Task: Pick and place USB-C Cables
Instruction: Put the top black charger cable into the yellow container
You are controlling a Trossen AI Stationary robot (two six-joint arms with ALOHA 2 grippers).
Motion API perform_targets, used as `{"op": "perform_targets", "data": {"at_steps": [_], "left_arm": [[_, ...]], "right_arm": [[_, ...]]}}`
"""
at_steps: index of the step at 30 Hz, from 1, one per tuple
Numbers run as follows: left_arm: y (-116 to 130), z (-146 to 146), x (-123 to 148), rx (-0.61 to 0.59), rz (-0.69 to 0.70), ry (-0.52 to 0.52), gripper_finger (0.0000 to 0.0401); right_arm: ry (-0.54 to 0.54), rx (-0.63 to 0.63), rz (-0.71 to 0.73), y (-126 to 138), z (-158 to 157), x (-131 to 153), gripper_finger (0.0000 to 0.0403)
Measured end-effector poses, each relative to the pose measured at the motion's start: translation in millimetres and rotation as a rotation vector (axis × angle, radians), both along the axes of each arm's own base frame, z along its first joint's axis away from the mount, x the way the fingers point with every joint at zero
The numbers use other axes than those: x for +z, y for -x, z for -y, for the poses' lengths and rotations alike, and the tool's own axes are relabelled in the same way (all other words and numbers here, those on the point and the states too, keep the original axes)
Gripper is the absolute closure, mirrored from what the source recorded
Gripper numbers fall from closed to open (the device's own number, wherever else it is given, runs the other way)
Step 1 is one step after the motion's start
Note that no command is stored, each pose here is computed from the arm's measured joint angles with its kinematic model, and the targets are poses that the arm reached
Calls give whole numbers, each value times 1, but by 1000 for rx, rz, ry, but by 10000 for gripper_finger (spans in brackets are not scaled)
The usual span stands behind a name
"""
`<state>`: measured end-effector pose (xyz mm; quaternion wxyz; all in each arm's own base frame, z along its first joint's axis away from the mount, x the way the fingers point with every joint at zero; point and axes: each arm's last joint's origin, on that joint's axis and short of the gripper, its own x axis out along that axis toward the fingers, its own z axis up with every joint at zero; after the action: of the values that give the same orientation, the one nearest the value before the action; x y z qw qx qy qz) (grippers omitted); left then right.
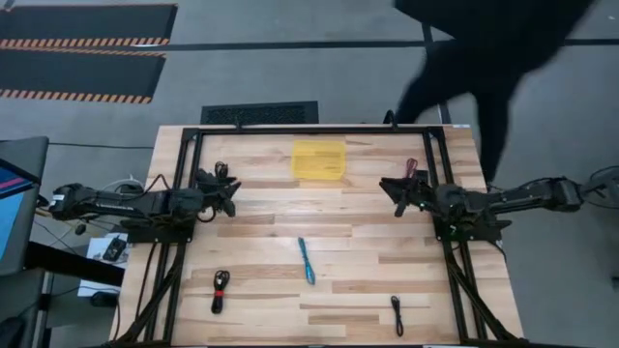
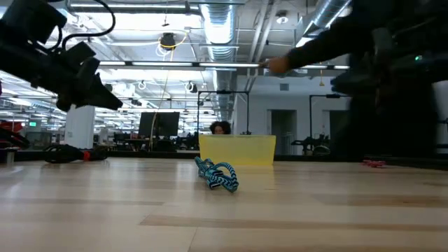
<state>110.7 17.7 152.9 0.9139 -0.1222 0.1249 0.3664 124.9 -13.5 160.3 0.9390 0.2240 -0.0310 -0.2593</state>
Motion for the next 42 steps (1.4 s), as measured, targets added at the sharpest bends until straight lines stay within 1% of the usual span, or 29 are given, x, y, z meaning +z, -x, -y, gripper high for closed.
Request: {"op": "perform_targets", "data": {"at_steps": [4,6,9,12,14,20,23,28,32,34,39,42], "left_arm": [[3,-3,8,117,-70,48,276],[4,-6,10,177,-90,68,269],[3,-10,8,253,-90,123,264],[0,-15,2,309,-118,163,263],[-1,-18,-3,345,-152,182,263],[-5,-28,-17,370,-250,302,263],[-5,-32,-22,395,-287,336,263],[-4,-38,-25,413,-337,333,263],[-4,-39,-25,408,-349,329,263],[-4,-39,-25,409,-346,331,263],[-4,-38,-25,377,-357,344,263],[-4,-37,-25,373,-363,345,263]], "right_arm": [[6,-150,-11,-3,8,-1,257],[7,-195,-18,-5,13,2,252],[7,-198,18,-11,18,13,247],[35,-162,1,-19,21,17,244],[62,-150,19,-25,23,26,242],[141,-150,-32,-46,29,41,241],[163,-146,-84,-58,31,42,239],[188,-148,-163,-78,36,40,236],[189,-164,-177,-97,43,46,237],[209,-160,-193,-107,45,50,238],[273,-107,-234,-131,43,57,237],[293,-85,-262,-139,40,56,236]]}}
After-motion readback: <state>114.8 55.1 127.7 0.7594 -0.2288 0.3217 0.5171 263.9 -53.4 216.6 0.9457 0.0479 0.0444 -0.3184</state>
